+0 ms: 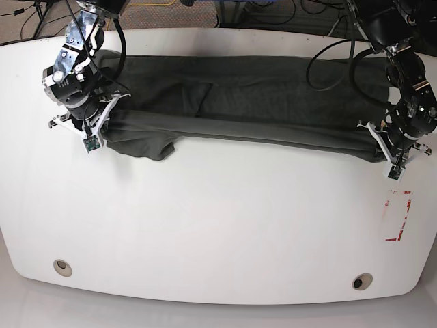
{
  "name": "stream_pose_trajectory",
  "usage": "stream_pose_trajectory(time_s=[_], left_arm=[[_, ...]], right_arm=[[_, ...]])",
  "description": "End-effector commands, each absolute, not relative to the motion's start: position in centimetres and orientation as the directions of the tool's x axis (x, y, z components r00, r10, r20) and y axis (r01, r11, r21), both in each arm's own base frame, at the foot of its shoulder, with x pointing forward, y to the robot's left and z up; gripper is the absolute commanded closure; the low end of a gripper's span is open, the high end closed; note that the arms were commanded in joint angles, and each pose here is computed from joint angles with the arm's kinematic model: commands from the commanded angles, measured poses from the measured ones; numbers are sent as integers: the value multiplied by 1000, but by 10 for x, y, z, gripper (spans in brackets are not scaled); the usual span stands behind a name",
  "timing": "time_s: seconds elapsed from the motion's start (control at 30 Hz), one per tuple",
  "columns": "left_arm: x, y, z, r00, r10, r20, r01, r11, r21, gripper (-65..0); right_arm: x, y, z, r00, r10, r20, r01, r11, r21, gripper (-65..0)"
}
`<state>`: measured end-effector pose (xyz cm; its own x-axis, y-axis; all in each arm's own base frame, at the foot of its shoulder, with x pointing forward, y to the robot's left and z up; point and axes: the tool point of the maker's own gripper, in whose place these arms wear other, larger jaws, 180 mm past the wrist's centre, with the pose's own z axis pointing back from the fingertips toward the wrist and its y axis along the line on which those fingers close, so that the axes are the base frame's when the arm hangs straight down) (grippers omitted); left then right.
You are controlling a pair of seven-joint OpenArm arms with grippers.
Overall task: Layout the t-shirt on the table in an organized manner, then fold the t-shirt properly
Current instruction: 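Lay the folded hem onto the collar edge and release both grippers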
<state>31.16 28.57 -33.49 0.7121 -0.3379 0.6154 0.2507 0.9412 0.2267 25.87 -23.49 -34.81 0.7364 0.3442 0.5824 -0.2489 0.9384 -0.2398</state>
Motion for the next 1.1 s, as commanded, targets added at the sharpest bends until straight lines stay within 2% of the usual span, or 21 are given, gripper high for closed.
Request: stream_pose_trajectory(time_s=[0.0,0.27,0.33,0.53,0.6,0.7,0.9,0.97,1.07], left_arm=[[310,292,-328,702,-351,619,243,936,255,-1],[286,303,-343,744,-371,556,262,927,269,-3],[281,303,-347,751,-371,546,266,927,265,-4],[271,301,-356,767,-375,520,279,926,256,-13],[267,301,-359,773,-376,512,283,925,252,-51],[263,301,-362,778,-376,503,286,925,249,-158],[259,302,-363,788,-382,483,290,922,256,-390],[259,303,-359,789,-388,477,290,919,267,-411],[263,302,-345,771,-408,489,290,909,300,-408]], right_arm=[[262,-241,-339,721,352,597,-234,934,-268,-22],[252,-242,-350,744,347,571,-242,937,-254,-29],[250,-242,-355,752,342,564,-243,938,-245,-52],[240,-249,-365,780,324,536,-230,944,-236,-265],[236,-250,-366,786,311,534,-220,948,-229,-331],[233,-248,-369,793,285,538,-201,957,-211,-392],[235,-243,-356,772,259,580,-166,964,-208,-401],[236,-237,-353,762,249,598,-162,967,-196,-401],[239,-231,-350,749,233,620,-162,972,-171,-401]])
